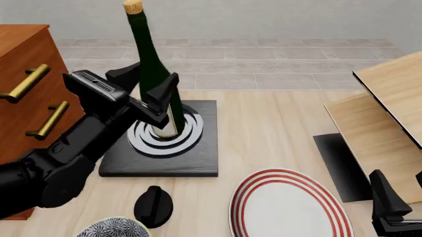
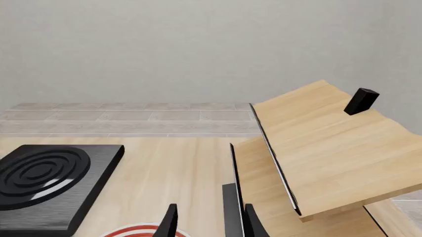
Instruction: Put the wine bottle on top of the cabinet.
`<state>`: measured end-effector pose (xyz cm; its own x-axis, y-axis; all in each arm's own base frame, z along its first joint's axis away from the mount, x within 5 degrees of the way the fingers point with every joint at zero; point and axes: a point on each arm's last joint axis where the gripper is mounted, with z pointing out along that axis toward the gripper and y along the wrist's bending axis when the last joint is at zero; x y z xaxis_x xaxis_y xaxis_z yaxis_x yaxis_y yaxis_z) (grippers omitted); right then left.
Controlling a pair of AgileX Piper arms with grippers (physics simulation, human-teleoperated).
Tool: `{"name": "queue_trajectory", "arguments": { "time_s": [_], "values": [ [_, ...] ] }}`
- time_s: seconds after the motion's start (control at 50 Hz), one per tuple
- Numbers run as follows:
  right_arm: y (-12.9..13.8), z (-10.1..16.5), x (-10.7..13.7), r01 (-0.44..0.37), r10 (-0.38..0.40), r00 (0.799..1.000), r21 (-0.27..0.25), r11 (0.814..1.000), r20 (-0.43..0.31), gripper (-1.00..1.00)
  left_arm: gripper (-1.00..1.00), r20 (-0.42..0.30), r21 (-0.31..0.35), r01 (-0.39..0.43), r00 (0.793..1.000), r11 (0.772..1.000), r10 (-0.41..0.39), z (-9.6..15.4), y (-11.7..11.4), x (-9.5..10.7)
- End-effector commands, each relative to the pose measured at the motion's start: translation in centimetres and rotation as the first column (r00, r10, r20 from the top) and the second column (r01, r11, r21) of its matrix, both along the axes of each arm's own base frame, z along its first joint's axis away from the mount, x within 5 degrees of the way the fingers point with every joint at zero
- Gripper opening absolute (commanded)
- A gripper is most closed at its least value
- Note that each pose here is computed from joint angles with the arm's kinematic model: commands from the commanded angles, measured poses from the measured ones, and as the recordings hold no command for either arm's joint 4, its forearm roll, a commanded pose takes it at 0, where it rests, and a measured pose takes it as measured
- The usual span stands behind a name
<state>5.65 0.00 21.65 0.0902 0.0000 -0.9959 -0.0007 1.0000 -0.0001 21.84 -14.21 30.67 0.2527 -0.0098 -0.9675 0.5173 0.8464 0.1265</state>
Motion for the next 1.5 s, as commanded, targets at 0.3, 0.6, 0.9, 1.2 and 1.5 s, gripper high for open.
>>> {"name": "queue_trajectory", "arguments": {
  "time_s": [0.3,0.6,0.9,1.2,1.5],
  "values": [
    [0.0,0.0,0.0,0.0,0.0,1.0,0.0,1.0,0.0,1.0,-1.0,0.089,-0.008,-0.096,0.991,0.995,0.096,5.6,3.9,-2.6],
    [0.0,0.0,0.0,0.0,0.0,1.0,0.0,1.0,0.0,1.0,-1.0,0.126,-0.001,-0.157,0.98,0.988,0.156,8.4,5.6,-3.5],
    [0.0,0.0,0.0,0.0,0.0,1.0,0.0,1.0,0.0,1.0,-1.0,0.154,-0.013,-0.214,0.965,0.977,0.213,11.0,7.0,-4.0],
    [0.0,0.0,0.0,0.0,0.0,1.0,0.0,1.0,0.0,1.0,-1.0,0.175,-0.031,-0.29,0.941,0.957,0.291,13.8,8.7,-4.3],
    [0.0,0.0,0.0,0.0,0.0,1.0,0.0,1.0,0.0,1.0,-1.0,0.206,-0.034,-0.38,0.902,0.924,0.379,16.6,10.6,-5.1]
  ]
}}
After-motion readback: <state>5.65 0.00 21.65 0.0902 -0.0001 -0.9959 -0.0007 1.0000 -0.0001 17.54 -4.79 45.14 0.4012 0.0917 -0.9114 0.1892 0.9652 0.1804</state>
